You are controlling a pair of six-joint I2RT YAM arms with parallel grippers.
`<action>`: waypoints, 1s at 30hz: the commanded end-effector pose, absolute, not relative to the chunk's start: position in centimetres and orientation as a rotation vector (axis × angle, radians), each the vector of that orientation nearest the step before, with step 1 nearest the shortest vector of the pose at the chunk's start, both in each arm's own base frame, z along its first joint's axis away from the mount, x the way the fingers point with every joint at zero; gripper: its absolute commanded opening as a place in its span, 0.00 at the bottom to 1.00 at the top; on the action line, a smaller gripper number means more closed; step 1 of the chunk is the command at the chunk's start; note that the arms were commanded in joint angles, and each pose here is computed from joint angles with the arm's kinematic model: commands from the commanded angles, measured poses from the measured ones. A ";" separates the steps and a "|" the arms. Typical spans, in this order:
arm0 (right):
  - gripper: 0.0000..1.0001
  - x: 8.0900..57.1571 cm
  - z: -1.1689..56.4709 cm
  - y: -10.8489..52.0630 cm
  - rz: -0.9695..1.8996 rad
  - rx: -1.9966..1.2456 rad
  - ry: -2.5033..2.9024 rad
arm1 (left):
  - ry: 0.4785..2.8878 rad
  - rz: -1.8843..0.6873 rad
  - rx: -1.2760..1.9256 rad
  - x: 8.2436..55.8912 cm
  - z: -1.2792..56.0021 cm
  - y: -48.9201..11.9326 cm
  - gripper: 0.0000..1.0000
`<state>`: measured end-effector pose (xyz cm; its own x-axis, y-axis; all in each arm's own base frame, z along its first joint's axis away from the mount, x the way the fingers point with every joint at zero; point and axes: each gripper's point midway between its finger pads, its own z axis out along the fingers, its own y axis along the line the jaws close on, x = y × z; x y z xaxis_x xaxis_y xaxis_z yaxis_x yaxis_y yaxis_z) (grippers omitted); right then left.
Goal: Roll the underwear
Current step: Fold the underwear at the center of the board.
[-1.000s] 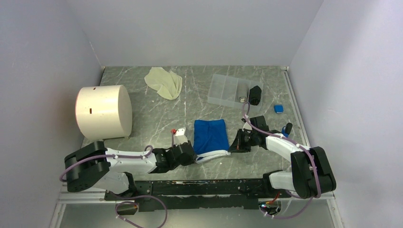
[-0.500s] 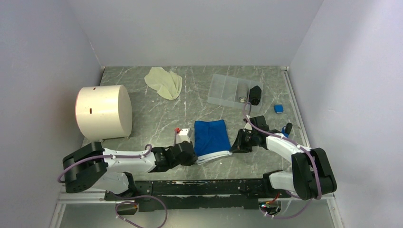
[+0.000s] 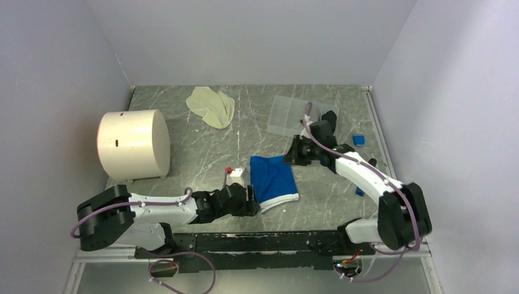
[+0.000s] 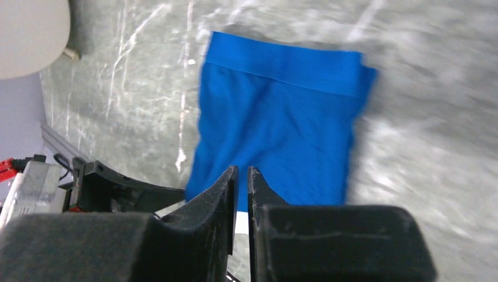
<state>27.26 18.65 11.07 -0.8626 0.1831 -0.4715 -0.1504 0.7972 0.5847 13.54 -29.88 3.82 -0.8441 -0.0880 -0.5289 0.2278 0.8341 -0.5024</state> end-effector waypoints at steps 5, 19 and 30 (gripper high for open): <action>0.06 31.0 11.0 27.9 0.909 -0.205 2.431 | 2.426 -0.773 0.014 13.9 4.7 -28.7 0.70; 0.00 33.6 3.1 31.5 0.670 -0.274 2.540 | 2.373 -0.904 0.030 13.5 5.9 -29.7 0.73; 0.00 32.9 0.6 31.6 0.688 -0.245 2.585 | 2.276 -0.883 -0.001 15.4 8.1 -30.2 0.85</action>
